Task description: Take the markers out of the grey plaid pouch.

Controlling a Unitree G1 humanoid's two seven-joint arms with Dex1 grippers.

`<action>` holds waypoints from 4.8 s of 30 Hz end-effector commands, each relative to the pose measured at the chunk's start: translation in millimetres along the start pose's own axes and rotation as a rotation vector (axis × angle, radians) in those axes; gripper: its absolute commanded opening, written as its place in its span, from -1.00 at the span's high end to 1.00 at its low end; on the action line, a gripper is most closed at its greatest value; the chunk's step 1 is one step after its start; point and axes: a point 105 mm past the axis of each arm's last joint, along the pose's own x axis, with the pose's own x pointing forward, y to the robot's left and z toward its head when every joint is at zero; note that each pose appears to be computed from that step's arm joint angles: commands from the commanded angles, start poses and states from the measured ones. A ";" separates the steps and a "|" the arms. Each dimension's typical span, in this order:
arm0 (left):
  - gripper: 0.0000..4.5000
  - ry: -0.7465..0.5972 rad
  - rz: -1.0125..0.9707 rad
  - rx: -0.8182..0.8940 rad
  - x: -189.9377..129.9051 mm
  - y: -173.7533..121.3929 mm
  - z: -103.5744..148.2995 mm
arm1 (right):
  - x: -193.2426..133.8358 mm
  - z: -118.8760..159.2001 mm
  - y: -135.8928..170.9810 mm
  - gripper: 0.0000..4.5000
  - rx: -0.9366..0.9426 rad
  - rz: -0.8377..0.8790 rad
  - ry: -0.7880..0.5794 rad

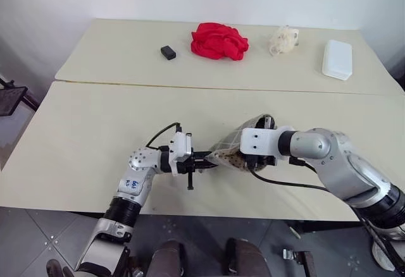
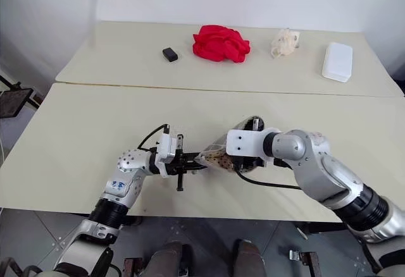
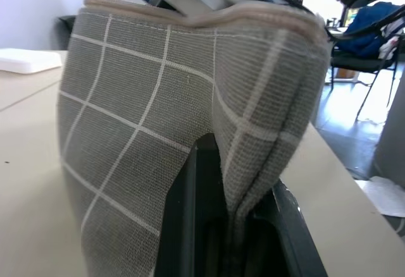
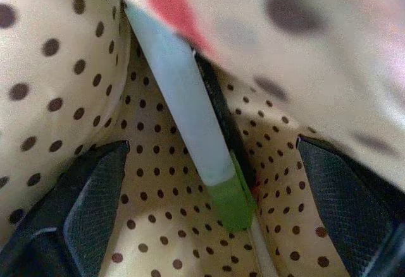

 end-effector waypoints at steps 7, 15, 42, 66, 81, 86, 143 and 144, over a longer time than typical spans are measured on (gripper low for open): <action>1.00 -0.062 -0.069 0.002 1.4 -3.8 19.5 | 5.2 1.7 -6.8 -0.98 -0.034 -0.093 -0.019; 1.00 -0.070 -0.080 -0.039 1.4 -4.7 22.4 | 0.6 -1.3 -8.2 -0.46 -0.029 -0.107 -0.028; 1.00 -0.060 -0.128 -0.097 -2.4 -9.5 22.0 | 30.5 5.6 6.1 0.32 -0.050 0.051 -0.004; 1.00 0.033 0.003 0.000 -36.6 22.6 23.1 | -22.9 3.1 -22.6 0.43 -0.131 -0.028 -0.226; 1.00 0.053 0.024 0.011 -45.3 20.0 15.4 | -37.8 9.7 -14.9 0.43 -0.111 0.018 -0.333; 1.00 0.046 0.020 0.013 -41.5 21.0 16.8 | -29.6 14.1 -13.7 0.43 -0.085 0.010 -0.321; 1.00 0.041 0.020 0.008 -32.4 17.7 13.2 | -82.0 33.2 -31.9 0.26 0.048 0.210 -0.386; 1.00 0.042 0.020 0.009 -32.5 17.7 13.1 | -82.8 32.9 -30.0 0.26 0.053 0.231 -0.374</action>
